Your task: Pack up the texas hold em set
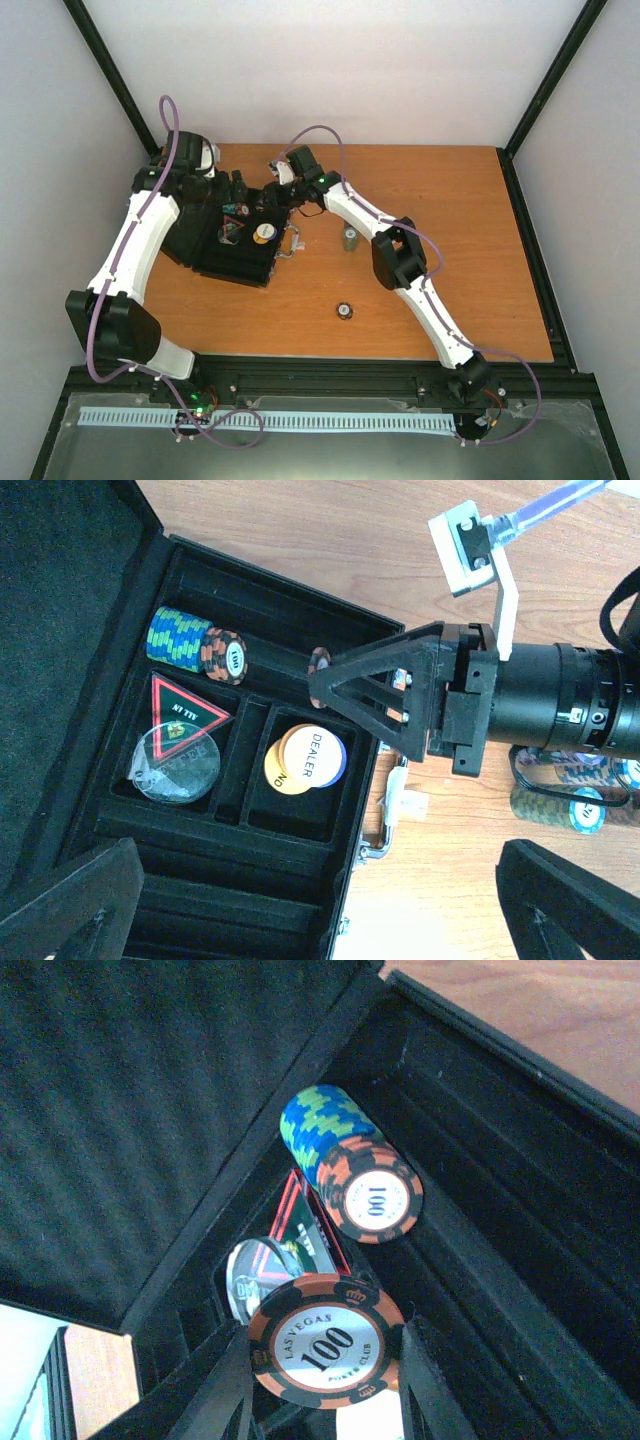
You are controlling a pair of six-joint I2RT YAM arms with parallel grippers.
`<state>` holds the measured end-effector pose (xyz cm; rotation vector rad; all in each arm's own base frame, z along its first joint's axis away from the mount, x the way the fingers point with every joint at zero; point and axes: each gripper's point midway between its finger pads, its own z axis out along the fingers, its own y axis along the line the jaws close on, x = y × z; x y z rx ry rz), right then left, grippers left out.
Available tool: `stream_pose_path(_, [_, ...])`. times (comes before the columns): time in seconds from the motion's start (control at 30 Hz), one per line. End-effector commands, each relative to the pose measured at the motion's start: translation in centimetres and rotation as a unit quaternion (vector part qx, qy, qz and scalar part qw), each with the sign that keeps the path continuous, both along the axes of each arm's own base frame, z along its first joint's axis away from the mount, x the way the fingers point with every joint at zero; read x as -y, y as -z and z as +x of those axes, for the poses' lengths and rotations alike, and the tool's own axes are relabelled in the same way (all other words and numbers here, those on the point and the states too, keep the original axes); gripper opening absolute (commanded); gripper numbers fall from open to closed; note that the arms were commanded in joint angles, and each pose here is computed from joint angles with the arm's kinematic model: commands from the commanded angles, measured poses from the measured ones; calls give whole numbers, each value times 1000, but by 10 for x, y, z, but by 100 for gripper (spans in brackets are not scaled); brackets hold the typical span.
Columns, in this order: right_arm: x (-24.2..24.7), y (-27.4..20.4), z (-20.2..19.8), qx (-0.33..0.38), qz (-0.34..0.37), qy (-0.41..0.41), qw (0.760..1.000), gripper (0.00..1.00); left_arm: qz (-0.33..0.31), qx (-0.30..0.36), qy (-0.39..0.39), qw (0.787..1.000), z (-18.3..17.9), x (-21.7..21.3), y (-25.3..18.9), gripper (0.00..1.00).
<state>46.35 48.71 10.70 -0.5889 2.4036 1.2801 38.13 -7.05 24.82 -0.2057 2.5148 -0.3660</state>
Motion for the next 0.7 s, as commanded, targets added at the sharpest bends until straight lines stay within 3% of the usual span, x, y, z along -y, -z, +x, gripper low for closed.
stream_pose_path(0.0, [-16, -17, 10, 28, 44, -4, 999, 29, -18, 15, -1, 1000, 3, 2, -8, 100])
stream_pose_path(0.67, [-30, 15, 34, 21, 76, 30, 996, 31, -35, -4, 10, 999, -1, 9, 8, 100])
